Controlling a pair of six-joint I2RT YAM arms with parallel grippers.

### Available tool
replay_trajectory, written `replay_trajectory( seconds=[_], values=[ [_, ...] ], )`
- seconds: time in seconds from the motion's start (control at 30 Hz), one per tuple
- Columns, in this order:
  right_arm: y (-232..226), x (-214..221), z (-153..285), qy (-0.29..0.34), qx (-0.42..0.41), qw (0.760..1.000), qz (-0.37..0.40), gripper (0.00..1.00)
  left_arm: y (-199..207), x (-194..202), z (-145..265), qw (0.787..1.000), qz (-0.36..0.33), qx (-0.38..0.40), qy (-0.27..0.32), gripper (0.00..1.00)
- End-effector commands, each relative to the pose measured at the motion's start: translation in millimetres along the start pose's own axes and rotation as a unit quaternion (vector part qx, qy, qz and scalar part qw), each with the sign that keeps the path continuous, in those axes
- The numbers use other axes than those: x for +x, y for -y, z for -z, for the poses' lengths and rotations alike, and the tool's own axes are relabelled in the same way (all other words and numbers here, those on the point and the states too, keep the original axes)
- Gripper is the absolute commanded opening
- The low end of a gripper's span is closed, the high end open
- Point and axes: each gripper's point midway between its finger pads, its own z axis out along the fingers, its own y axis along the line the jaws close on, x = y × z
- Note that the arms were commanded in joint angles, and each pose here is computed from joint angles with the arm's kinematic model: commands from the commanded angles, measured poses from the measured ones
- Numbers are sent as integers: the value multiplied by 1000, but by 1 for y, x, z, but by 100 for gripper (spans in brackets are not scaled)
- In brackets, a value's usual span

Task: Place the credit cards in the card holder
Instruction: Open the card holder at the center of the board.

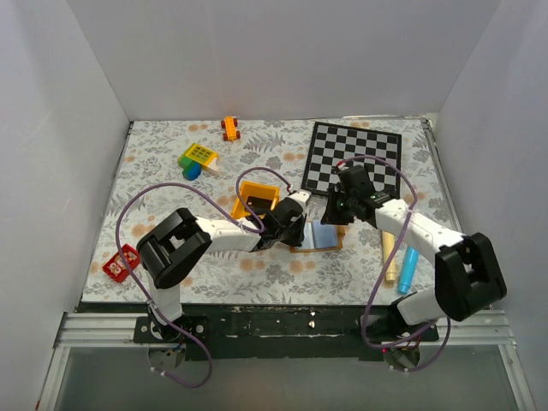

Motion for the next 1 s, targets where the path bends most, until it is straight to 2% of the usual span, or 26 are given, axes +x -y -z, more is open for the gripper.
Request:
replay_trajectory(
  seconds=[0.0, 0.13, 0.3, 0.6, 0.83, 0.97],
  values=[
    [-25, 5, -25, -29, -73, 997, -17, 1, -12, 20, 7, 999, -8, -21, -40, 0],
    [-26, 14, -44, -63, -83, 994, -20, 1, -11, 20, 7, 999, -7, -19, -41, 0],
    [-21, 22, -51, -74, -78, 994, -23, 1, -12, 20, 8, 999, -7, -21, -41, 0],
    [25, 44, -61, -119, 44, 992, -23, 1, -14, 23, 8, 999, -7, -25, -45, 0],
    [59, 53, -51, -121, 130, 984, -6, 1, -15, 25, 7, 998, -8, -28, -47, 0],
    [67, 53, -46, -119, 150, 982, 0, 1, -16, 24, 7, 998, -8, -30, -46, 0]
  ],
)
